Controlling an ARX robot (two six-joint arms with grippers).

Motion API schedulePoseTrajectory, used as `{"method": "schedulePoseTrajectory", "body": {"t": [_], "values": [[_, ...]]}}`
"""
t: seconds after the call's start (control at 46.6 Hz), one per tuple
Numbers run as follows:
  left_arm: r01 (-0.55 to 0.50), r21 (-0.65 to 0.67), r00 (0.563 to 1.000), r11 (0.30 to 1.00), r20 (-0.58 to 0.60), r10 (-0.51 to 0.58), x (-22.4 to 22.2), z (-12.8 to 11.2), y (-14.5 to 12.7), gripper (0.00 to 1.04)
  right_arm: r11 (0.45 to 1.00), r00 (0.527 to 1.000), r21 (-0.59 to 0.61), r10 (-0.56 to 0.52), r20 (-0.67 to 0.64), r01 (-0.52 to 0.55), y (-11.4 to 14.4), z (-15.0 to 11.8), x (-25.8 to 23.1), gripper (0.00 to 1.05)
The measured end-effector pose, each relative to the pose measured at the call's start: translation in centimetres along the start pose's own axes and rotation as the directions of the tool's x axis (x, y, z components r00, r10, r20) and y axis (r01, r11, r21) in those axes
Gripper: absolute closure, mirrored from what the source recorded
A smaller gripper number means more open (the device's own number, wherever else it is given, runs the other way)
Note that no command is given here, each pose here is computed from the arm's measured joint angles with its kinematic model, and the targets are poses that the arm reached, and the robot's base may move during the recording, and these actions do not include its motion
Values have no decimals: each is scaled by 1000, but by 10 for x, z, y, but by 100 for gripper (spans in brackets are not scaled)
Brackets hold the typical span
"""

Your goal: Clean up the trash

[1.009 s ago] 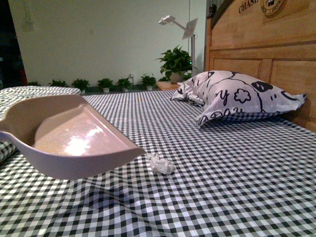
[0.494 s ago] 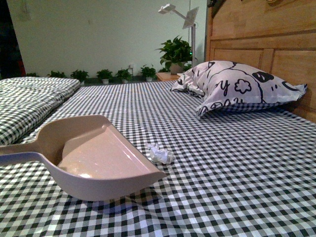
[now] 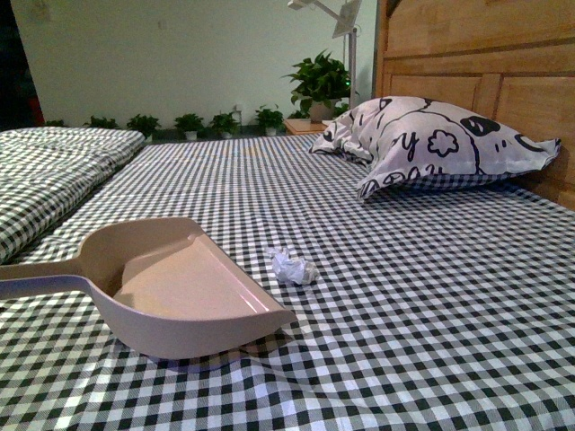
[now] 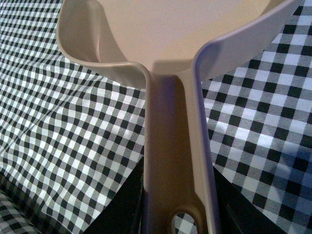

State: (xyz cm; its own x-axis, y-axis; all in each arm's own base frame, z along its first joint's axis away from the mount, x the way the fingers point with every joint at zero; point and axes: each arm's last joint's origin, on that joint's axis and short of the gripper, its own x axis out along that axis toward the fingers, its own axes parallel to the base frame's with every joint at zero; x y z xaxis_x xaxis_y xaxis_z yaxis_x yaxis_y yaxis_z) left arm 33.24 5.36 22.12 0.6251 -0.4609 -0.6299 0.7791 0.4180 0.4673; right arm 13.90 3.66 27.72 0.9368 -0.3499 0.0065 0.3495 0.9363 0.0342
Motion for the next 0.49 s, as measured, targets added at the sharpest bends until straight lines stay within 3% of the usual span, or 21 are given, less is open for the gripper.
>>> {"method": "schedulePoseTrajectory", "body": {"t": [0.494], "values": [[40, -2, 999, 999, -18, -40, 20, -8, 0, 77, 1000, 1000, 0, 0, 0, 0, 0, 0, 0, 84]]}}
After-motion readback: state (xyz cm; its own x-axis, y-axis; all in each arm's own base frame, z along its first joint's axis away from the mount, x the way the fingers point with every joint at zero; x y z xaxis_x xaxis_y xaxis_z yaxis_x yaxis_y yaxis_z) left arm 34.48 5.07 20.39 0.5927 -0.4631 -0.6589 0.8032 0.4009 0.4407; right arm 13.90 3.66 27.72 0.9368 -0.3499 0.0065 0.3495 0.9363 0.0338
